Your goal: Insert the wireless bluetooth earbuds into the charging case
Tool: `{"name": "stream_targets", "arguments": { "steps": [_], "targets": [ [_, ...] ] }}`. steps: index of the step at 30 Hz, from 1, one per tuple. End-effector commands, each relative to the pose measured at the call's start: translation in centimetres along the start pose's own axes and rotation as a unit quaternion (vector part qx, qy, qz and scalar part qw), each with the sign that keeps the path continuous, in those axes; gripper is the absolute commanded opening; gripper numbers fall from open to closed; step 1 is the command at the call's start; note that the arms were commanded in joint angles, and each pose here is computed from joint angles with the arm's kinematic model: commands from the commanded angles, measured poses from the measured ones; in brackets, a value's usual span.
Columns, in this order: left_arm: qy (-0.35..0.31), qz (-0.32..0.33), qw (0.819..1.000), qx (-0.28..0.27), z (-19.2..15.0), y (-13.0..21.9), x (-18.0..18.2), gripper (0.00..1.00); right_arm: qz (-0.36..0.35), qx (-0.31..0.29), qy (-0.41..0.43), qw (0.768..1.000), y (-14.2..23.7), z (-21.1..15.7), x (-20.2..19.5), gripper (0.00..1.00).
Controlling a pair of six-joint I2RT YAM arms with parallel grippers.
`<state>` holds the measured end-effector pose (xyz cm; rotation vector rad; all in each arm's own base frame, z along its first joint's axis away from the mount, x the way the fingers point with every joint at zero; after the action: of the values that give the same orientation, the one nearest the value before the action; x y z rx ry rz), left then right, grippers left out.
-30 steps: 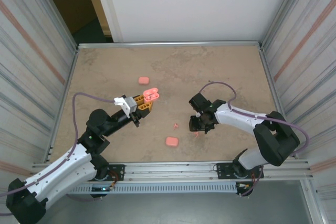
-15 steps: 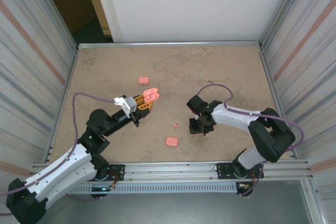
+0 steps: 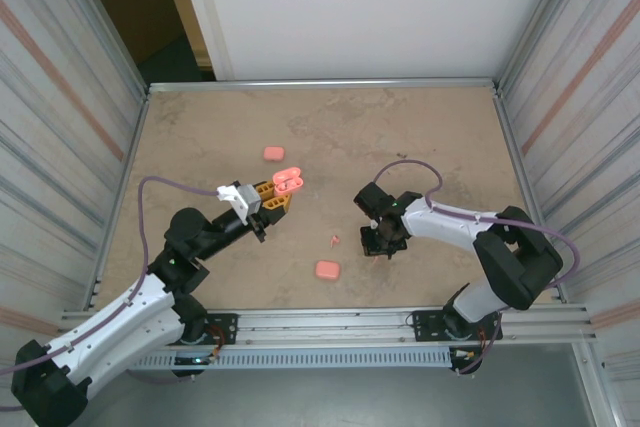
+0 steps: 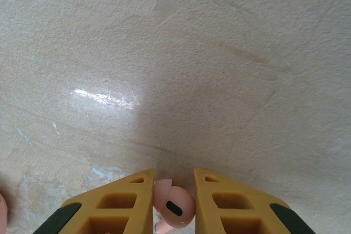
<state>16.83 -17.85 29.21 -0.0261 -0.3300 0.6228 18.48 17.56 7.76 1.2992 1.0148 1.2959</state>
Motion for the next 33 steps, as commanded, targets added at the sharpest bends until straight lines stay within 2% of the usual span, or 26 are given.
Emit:
{"name": "stream_targets", "arguments": {
  "steps": [1,15,23,33],
  "targets": [
    [-0.007,0.004,1.000,0.002,-0.4,0.0,-0.1,0.00,-0.001,-0.019,0.013,1.000,1.5,0.0,0.0,0.20],
    [0.020,-0.009,0.999,0.030,-3.1,-1.6,-0.5,0.00,0.045,-0.094,0.058,0.993,6.0,1.2,1.0,0.20],
    [0.018,-0.010,0.999,0.035,-3.2,-1.8,-0.4,0.00,0.028,-0.062,0.036,0.997,4.4,0.8,-0.3,0.25],
    [0.013,-0.007,0.999,0.035,-2.9,-1.6,-0.4,0.00,0.047,-0.018,-0.005,0.999,1.6,1.0,-1.3,0.36]
  ]
}}
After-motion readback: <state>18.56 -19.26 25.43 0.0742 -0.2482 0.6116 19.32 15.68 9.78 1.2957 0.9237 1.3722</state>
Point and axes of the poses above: each hand's point on the last joint's axis, 136 mm out from that joint toward the fingers, its own y axis back along the fingers, its own x axis along the line the jaws close on, z = x × y, the point moved 6 cm from there along y, back along the fingers, and after that the axes turned 13 degrees about -y, right-handed, at the moved point
